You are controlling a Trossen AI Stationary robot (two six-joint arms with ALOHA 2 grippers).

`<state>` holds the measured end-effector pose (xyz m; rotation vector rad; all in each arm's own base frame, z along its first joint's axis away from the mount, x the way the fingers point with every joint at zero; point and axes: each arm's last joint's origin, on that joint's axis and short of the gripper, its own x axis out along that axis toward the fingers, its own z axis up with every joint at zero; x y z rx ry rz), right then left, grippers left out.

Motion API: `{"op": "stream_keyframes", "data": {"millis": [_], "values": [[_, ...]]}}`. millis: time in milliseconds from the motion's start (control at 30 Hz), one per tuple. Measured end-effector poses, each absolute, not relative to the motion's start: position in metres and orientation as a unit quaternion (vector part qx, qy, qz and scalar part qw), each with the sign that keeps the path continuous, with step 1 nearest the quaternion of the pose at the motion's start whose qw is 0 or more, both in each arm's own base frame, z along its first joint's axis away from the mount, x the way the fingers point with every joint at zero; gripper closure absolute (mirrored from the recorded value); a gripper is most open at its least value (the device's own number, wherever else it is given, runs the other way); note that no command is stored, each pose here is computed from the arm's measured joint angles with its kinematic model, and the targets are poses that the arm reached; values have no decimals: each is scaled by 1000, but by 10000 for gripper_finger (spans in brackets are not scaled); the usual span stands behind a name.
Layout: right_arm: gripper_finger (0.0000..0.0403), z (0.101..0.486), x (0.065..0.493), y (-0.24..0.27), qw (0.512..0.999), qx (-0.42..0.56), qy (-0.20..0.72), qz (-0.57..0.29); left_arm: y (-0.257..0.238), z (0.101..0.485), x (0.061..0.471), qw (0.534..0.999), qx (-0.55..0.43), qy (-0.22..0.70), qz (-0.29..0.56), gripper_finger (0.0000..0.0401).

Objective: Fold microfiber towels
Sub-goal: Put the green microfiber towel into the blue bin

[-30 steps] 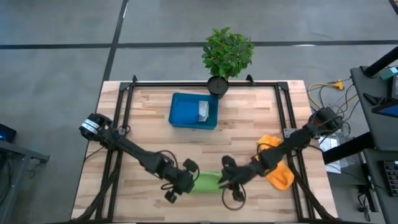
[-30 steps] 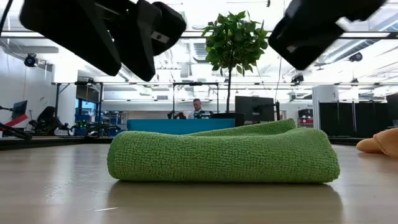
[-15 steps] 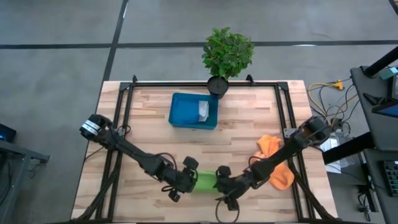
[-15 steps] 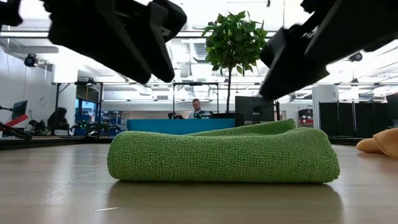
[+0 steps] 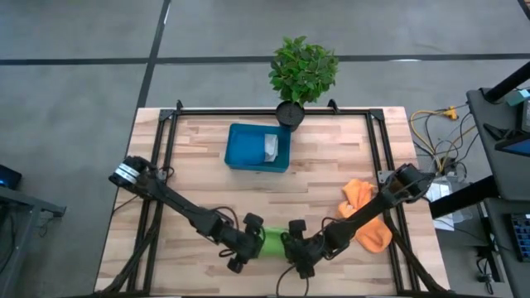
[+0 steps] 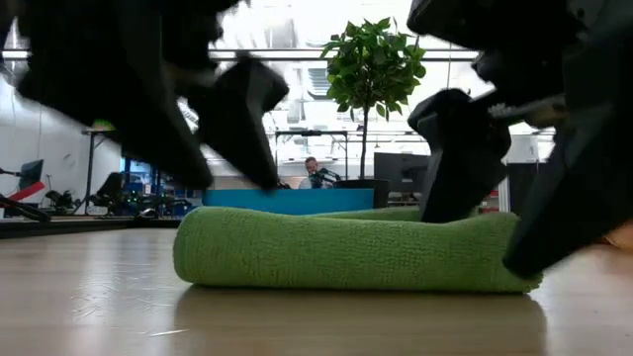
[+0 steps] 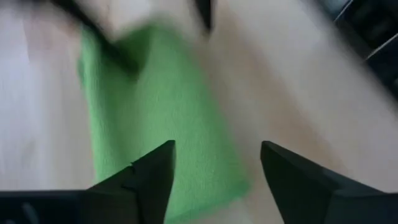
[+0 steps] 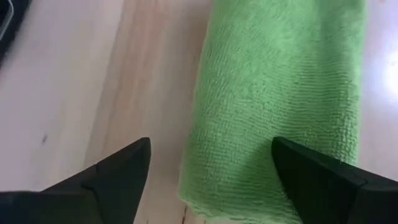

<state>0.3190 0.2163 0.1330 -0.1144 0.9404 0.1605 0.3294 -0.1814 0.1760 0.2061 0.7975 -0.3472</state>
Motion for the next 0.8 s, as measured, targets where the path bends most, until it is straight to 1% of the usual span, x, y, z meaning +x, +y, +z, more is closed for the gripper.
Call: {"op": "stream_keyframes", "data": {"millis": [67, 167, 333, 533, 600, 667, 733, 800], "values": [[73, 129, 319, 216, 883, -59, 459, 76, -182, 162, 332, 898, 94, 401, -156, 160], [74, 122, 319, 216, 879, -62, 467, 73, -183, 139, 331, 883, 98, 435, -146, 149], [74, 115, 318, 216, 874, -60, 479, 61, -185, 119, 331, 869, 96, 468, -133, 148], [76, 114, 315, 216, 879, -71, 471, 29, -184, 111, 331, 870, 76, 479, -94, 152], [76, 113, 314, 217, 879, -75, 470, 25, -184, 111, 331, 871, 75, 477, -84, 166], [79, 113, 313, 218, 879, -80, 469, 21, -183, 111, 331, 872, 76, 477, -80, 190], [95, 112, 311, 218, 881, -89, 465, 12, -183, 110, 331, 873, 73, 477, -72, 223], [122, 112, 310, 219, 882, -98, 462, 5, -182, 110, 331, 874, 63, 478, -62, 258]]}}
